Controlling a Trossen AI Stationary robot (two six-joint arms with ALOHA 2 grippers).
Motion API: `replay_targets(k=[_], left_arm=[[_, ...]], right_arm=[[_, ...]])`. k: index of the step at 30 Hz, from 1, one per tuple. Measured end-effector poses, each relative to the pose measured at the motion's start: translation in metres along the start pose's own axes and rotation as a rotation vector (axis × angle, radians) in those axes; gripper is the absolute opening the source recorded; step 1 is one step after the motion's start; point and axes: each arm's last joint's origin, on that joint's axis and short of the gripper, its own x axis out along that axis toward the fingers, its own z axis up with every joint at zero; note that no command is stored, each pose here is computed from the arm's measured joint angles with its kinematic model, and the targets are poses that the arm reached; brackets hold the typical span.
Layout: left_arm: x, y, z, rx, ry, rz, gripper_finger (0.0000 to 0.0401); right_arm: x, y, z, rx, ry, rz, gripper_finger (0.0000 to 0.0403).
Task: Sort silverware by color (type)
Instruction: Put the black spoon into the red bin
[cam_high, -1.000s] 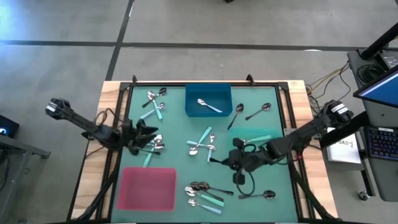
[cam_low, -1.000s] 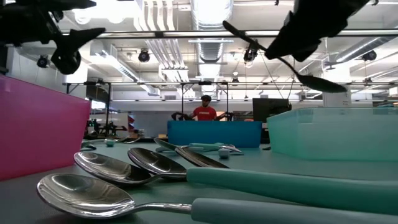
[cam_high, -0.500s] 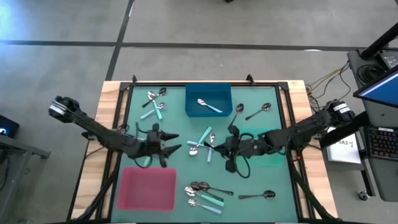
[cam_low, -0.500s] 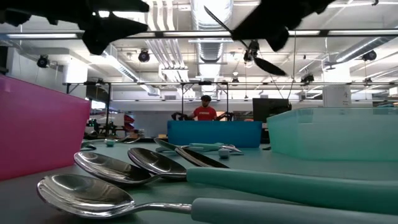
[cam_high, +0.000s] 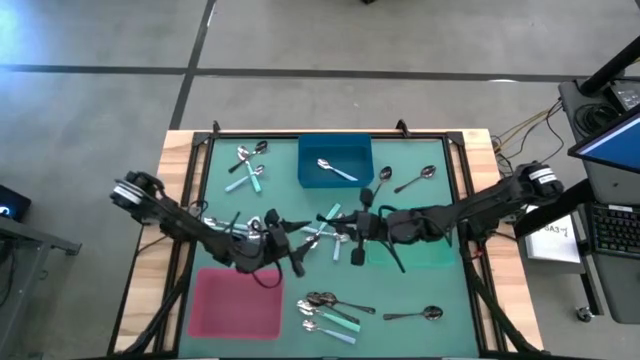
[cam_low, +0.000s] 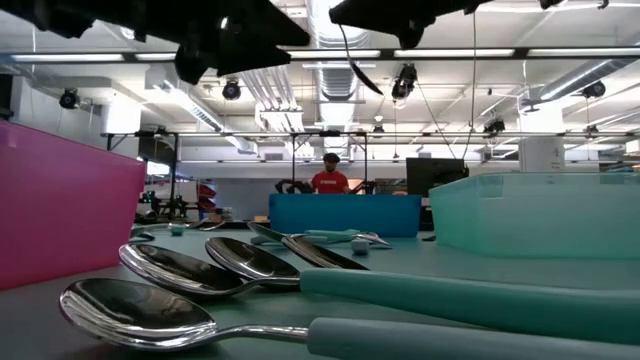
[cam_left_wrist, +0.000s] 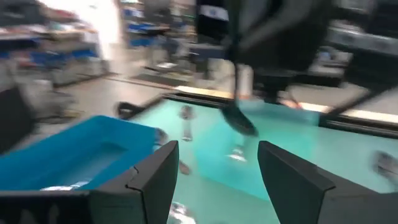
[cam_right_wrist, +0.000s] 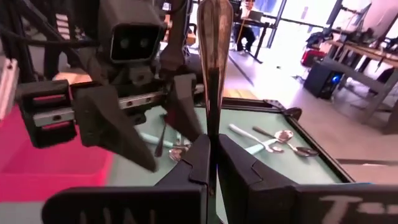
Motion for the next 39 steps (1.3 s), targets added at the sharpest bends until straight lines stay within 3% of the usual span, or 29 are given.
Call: replay_targets(k=[9, 15, 25, 29, 36, 39], left_arm=[[0.01, -0.015, 0.007, -0.015, -0.039, -0.008, 0.0205], [0.015, -0.016, 0.013, 0.017, -0.062, 0.058, 0.0205], [0.021, -0.013, 0.015, -0.015, -0.083, 0.022, 0.0198], [0.023, -0.012, 0.016, -0.023, -0.085, -0.006, 0.0158], [0.028, -0.01, 0.017, -0.046, -0.089, -0.066, 0.0021], [0.029, -0.009, 0.017, -0.048, -0.088, -0.07, 0.0012]], right_arm=[[0.012, 0.006, -0.005, -0.093, -0.065, 0.016, 0.0009], [0.014, 0.008, -0.006, -0.093, -0.084, 0.021, 0.0009], [0.013, 0.009, -0.001, -0.1, -0.144, 0.072, 0.0009], [0.013, 0.009, -0.001, -0.109, -0.146, 0.071, 0.0009], [0.013, 0.009, 0.0, -0.119, -0.164, 0.106, 0.0009], [0.013, 0.009, 0.0, -0.117, -0.163, 0.107, 0.0009]])
